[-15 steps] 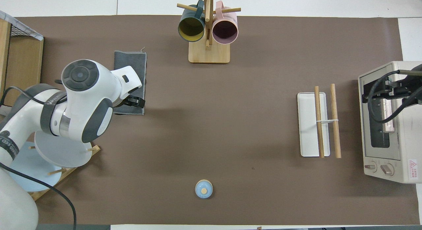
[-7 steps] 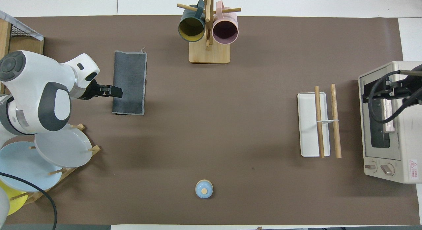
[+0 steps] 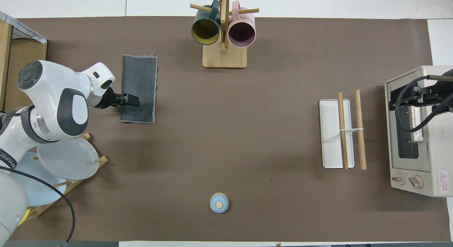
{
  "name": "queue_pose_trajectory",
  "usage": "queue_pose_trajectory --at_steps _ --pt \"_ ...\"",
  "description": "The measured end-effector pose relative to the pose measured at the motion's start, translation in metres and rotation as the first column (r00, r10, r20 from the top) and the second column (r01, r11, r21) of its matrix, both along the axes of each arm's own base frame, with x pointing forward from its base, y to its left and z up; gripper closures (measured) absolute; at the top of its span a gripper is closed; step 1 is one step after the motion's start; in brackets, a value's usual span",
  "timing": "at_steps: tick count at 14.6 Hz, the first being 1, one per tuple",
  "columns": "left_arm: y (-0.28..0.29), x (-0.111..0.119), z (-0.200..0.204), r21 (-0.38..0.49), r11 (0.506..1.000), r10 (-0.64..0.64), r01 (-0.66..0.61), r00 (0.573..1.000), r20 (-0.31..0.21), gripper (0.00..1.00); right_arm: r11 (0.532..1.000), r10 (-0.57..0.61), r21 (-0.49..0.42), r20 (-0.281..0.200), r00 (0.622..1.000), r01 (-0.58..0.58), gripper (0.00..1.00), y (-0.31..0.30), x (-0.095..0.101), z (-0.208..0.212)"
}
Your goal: Fold towel and hang on rack
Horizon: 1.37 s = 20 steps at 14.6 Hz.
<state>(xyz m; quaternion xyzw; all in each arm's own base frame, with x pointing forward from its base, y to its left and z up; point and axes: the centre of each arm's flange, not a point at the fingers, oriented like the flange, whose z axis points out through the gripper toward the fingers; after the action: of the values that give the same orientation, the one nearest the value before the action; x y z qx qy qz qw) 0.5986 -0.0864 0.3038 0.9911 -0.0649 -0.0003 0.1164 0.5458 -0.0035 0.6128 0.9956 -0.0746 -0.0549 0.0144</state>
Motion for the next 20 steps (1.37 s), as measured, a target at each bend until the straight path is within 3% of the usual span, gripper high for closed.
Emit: queue_pose_trajectory --at_steps 6,9,11,12,14,16,18,20 --pt "-0.001 0.000 -0.002 -0.001 1.000 0.000 0.000 1.000 -0.004 0.26 1.000 0.000 0.000 0.000 1.000 0.000 0.00 0.000 0.000 0.000" --pt "-0.001 0.000 -0.004 -0.001 1.000 0.000 0.000 1.000 -0.007 0.30 1.000 0.002 0.000 0.000 1.000 -0.002 0.00 0.001 0.000 0.000" --pt "0.000 0.000 -0.004 -0.001 1.000 0.001 -0.001 1.000 -0.006 0.44 1.000 0.006 0.000 0.000 1.000 -0.006 0.00 0.004 0.000 0.000" --pt "0.000 0.000 -0.004 -0.001 1.000 0.001 -0.001 1.000 -0.007 0.45 1.000 0.012 0.000 0.000 1.000 -0.012 0.00 0.006 0.000 0.000" --pt "0.001 0.000 -0.005 -0.001 1.000 0.002 -0.002 1.000 -0.008 0.64 1.000 0.021 0.000 -0.004 1.000 -0.021 0.00 0.011 -0.001 -0.002" --pt "0.001 0.000 -0.005 -0.001 1.000 0.003 -0.003 1.000 -0.008 0.70 1.000 0.023 0.000 -0.010 1.000 -0.023 0.00 0.013 -0.001 -0.004" --pt "0.002 0.000 -0.005 -0.001 1.000 0.004 -0.004 1.000 -0.008 0.96 1.000 0.024 0.000 -0.018 1.000 -0.024 0.00 0.013 -0.002 -0.008" --pt "0.002 0.000 -0.005 -0.002 1.000 0.005 -0.005 1.000 -0.008 0.98 1.000 0.024 0.001 -0.024 0.999 -0.024 0.00 0.013 -0.003 -0.010"
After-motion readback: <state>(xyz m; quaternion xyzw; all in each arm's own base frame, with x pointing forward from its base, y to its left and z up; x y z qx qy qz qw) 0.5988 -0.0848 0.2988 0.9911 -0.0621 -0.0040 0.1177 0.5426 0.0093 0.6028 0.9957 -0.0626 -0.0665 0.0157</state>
